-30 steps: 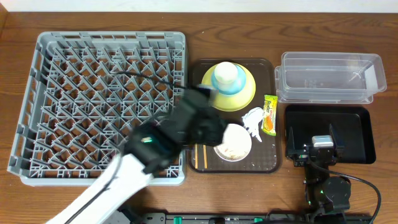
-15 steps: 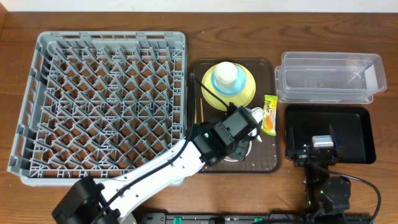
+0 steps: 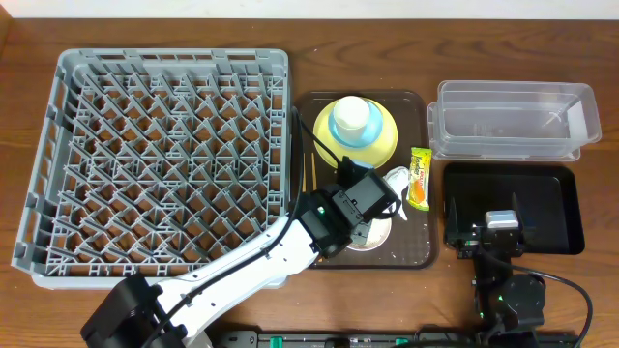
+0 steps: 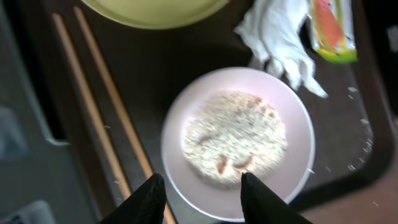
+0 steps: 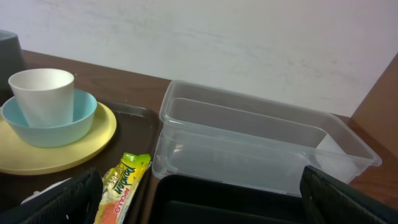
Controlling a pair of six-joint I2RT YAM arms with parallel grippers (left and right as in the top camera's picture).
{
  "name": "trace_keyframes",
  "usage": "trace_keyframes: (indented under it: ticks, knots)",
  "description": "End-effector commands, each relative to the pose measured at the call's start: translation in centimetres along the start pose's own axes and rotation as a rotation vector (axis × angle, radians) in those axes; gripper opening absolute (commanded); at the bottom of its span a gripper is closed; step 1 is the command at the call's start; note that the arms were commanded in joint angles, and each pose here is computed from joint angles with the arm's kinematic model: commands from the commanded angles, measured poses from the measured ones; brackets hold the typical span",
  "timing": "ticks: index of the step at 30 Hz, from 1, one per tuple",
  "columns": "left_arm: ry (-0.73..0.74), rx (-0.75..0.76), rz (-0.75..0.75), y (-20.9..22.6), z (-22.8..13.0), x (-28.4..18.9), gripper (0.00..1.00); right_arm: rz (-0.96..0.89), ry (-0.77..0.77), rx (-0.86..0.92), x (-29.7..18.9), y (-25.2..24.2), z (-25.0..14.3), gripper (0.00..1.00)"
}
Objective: Sort waste into correct bins and load items into the dishwasher rack
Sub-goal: 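Lower the left gripper and close it on the wooden chopsticks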
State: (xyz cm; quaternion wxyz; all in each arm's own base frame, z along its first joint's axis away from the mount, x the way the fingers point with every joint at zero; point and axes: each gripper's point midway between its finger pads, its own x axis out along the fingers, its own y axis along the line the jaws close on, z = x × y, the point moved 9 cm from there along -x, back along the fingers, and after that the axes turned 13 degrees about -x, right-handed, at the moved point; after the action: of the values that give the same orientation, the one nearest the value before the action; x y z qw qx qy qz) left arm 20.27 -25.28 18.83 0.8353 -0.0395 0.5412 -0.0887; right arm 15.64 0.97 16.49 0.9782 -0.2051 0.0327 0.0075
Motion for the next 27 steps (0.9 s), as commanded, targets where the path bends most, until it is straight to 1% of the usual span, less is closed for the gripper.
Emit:
trace_keyframes:
  ticks: [1,9,16,21,23,24,27]
  knots:
    - [-0.07,-0.042,0.063,1.2,1.2,-0.2,0.42,0.001,0.005,-0.011,0.0,0.0,-0.1,0.99]
    - [-0.042,-0.154,0.158,5.0,3.2,0.4,0.42,0.001,0.005,-0.011,0.0,0.0,-0.1,0.99]
    - [-0.01,-0.159,0.161,5.4,2.8,0.5,0.42,0.001,0.005,-0.011,0.0,0.0,-0.1,0.99]
    - [-0.013,-0.232,0.18,5.7,2.6,0.9,0.33,0.001,0.005,-0.011,0.0,0.0,-0.1,0.99]
    - [-0.022,-0.262,0.174,5.7,2.5,1.3,0.32,0.001,0.005,-0.011,0.0,0.0,-0.1,0.99]
    - [-0.029,-0.276,0.173,5.7,2.4,1.5,0.29,0.001,0.005,-0.011,0.0,0.0,-0.1,0.99]
    - [-0.069,-0.348,0.197,6.2,2.3,1.9,0.26,0.001,0.005,-0.011,0.0,0.0,-0.1,0.99]
